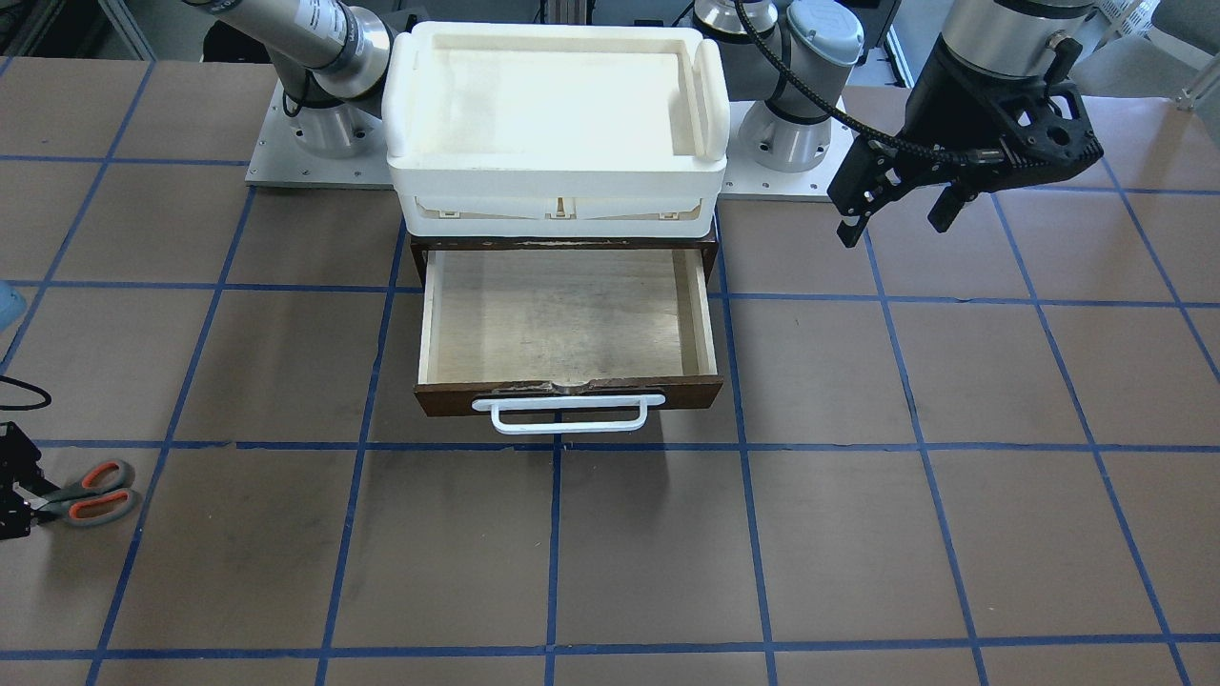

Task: Put scissors in drawer and close it
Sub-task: 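Lift the scissors with the right gripper and carry them over the drawer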

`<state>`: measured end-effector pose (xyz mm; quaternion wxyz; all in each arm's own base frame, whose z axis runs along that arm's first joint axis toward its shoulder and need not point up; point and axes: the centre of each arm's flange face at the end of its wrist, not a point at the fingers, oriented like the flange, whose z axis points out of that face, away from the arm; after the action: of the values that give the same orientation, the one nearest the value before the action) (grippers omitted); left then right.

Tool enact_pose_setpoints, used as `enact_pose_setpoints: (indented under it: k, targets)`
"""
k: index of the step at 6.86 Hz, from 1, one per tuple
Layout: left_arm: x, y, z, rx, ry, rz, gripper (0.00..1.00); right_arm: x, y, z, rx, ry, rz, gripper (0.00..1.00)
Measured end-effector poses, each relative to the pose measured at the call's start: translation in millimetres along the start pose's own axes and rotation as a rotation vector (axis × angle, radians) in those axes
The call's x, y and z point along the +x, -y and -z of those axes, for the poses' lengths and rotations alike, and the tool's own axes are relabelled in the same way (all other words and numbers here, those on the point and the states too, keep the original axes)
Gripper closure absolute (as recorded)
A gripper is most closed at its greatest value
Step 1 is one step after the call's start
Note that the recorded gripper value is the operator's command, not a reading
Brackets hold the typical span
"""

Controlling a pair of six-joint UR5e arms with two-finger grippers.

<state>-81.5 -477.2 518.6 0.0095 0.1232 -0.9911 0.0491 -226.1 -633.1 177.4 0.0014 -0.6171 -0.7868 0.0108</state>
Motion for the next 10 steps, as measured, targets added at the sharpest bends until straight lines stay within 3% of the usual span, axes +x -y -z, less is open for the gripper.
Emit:
enact_pose_setpoints:
  k: [3, 4, 7, 8, 10]
  targets:
    - [0, 0, -1, -0.001, 0.000, 0.000, 0.00, -1, -4, 13, -0.019, 0.023, 0.002, 0.91]
    - [0, 0, -1, -0.001, 0.000, 0.000, 0.00, -2, -7, 19, -0.016, 0.028, 0.005, 1.00]
    - [0, 0, -1, -0.001, 0.000, 0.000, 0.00, -3, -27, 44, -0.059, 0.018, -0.024, 1.00]
    - [0, 0, 0, -0.001, 0.000, 0.000, 0.00, -11, -46, 62, -0.048, 0.026, -0.031, 1.00]
    - [-1, 0, 0, 0.001, 0.000, 0.002, 0.00, -21, -104, 130, 0.002, 0.053, -0.069, 1.00]
